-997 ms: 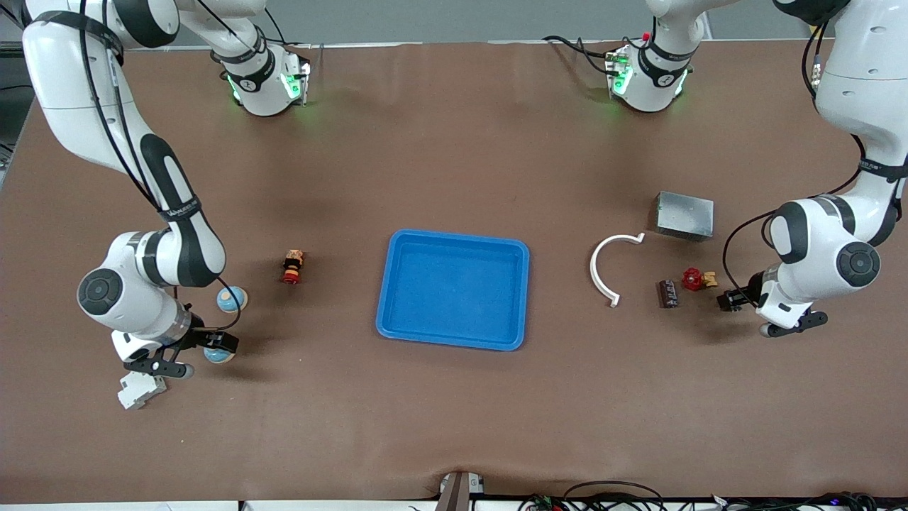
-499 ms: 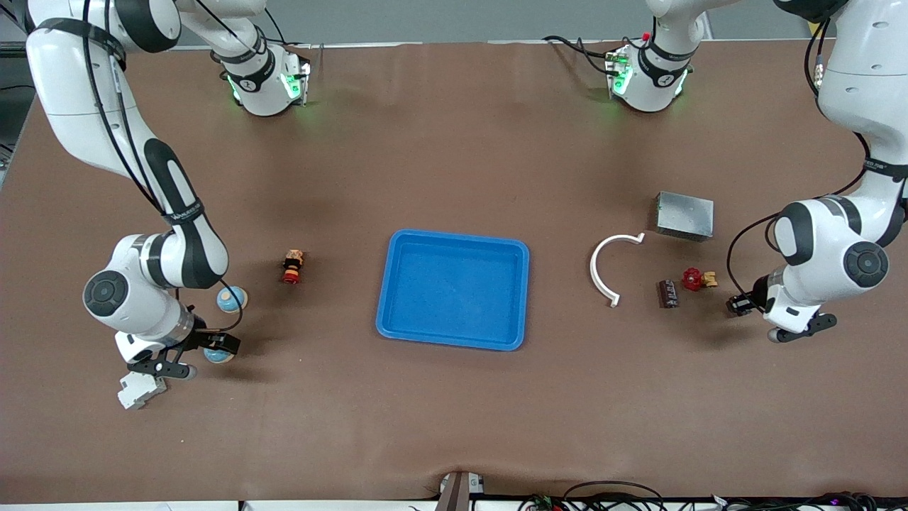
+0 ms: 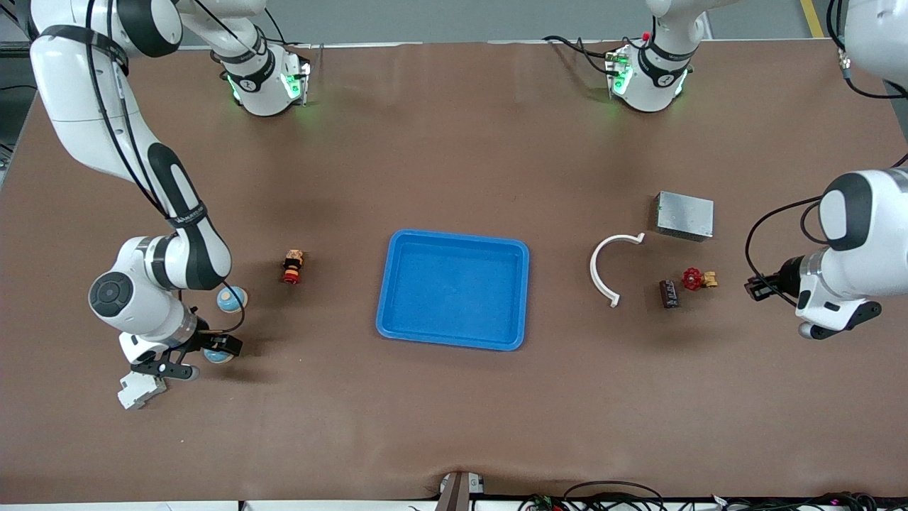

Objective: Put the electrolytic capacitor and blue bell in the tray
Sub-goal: 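Carry the bell and the capacitor with both grippers over the blue tray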

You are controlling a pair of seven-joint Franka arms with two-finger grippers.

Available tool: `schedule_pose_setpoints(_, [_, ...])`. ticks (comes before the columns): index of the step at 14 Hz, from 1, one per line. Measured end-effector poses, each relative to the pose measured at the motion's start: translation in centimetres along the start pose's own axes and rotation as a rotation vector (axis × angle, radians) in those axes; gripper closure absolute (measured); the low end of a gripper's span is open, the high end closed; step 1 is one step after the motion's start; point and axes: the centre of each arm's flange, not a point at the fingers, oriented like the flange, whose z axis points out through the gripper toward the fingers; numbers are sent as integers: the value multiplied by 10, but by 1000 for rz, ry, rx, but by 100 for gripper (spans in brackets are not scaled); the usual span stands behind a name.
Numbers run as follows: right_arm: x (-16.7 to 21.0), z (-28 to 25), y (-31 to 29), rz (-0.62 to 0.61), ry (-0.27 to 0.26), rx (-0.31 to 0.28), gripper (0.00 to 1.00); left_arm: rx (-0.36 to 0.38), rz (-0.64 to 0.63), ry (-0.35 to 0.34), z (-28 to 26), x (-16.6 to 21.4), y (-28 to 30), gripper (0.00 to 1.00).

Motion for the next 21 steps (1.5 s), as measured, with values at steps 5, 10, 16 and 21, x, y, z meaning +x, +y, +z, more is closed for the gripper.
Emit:
schedule_pose_setpoints(5, [1,1,-1,-1,3,1,33,2,-146,-58,-27,-64,105,67])
schedule_pose_setpoints(10, [-1,0,-4,0,-33,-2,33,-36,-281,-51,-9,-150,240,67])
schedule_pose_setpoints(16, [-19,-95,-104,163,-129,-29,33,-167,-484,-41,35,-210,340,67])
schedule_pose_setpoints(21, [-84,-165,-223,263,-114,-36,33,-224,-572,13,81,-238,386,67])
